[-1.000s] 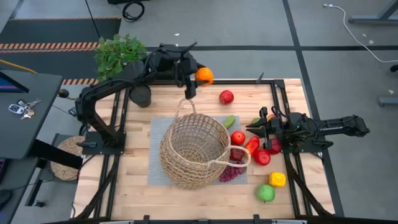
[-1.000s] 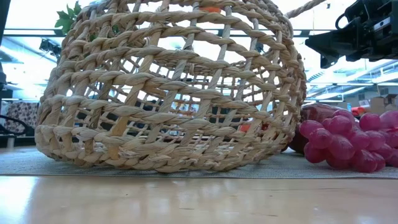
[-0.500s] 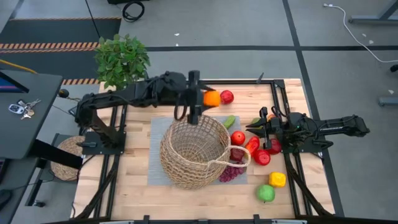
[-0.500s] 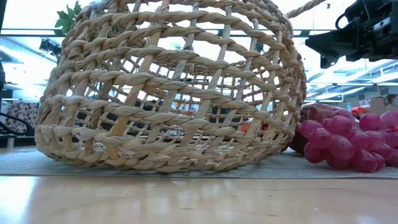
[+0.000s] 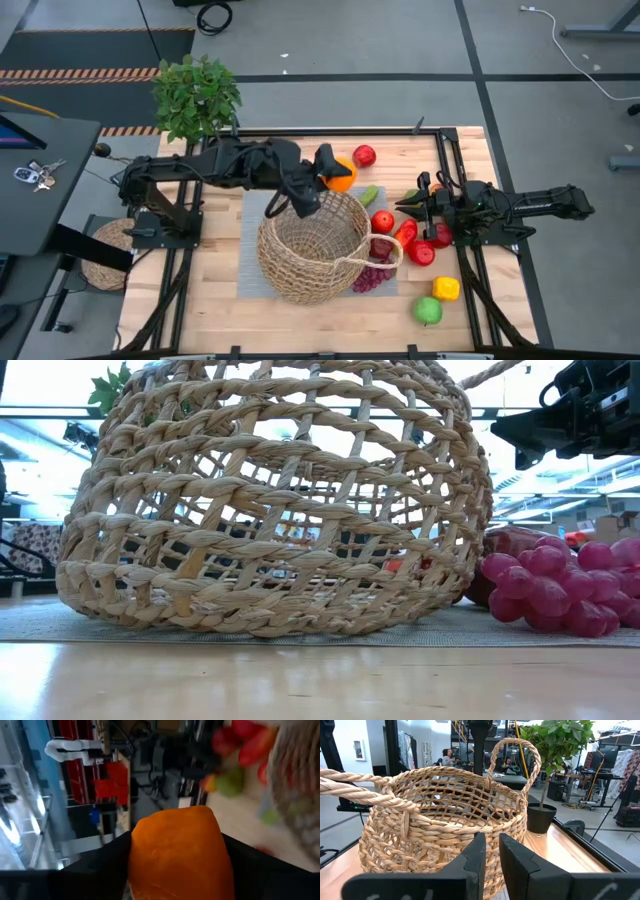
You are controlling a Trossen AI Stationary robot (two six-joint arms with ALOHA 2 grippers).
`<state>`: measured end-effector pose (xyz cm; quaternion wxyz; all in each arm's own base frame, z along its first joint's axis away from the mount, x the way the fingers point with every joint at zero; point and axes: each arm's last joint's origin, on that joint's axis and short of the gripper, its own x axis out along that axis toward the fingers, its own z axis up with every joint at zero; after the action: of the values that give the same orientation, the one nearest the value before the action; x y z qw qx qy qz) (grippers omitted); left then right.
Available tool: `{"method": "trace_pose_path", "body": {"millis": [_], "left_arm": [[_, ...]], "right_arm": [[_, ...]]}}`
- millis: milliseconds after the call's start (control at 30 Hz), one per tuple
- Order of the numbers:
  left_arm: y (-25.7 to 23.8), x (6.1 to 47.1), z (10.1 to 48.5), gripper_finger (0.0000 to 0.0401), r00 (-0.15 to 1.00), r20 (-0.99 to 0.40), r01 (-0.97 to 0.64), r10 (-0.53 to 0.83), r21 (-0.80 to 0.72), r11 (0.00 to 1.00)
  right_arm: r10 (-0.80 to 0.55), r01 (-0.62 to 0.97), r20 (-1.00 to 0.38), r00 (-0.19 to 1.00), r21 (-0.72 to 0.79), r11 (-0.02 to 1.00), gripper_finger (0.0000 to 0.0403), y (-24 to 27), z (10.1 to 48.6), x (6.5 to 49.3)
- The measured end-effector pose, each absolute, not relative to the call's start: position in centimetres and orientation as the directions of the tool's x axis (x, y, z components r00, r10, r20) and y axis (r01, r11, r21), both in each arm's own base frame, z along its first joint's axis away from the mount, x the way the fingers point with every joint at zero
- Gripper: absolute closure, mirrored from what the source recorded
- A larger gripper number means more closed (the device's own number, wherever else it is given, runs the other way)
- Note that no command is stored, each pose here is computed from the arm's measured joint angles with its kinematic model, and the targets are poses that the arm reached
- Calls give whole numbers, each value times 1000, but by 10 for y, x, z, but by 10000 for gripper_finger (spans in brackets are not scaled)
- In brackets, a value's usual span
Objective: Build produce basket
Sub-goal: Put the orange into the basket
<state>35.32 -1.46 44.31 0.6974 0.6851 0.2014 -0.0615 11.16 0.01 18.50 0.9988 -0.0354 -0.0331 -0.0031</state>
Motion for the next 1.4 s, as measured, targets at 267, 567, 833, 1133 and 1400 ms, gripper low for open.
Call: {"method": "trace_pose_path", "body": {"millis": [267, 567, 833, 1133, 1400], "left_arm": [[-12, 353, 443, 134, 903, -360, 354, 233, 933, 69], [12, 351, 440, 136, 863, -390, 4, 322, 643, 766], [22, 349, 433, 137, 855, -471, -55, 216, 333, 941], [36, 348, 433, 133, 860, -469, -300, 203, -143, 943], [37, 348, 433, 132, 866, -468, -302, 177, -207, 931]], "right_arm": [[-4, 8, 66, 998, -70, 997, 341, 0, 185, 112], [-3, 8, 66, 998, -70, 997, 341, 0, 185, 112], [-4, 8, 66, 998, -70, 998, 341, 0, 185, 112], [-4, 8, 66, 998, -70, 998, 341, 0, 185, 112], [-4, 9, 67, 998, -70, 997, 341, 0, 185, 112]]}}
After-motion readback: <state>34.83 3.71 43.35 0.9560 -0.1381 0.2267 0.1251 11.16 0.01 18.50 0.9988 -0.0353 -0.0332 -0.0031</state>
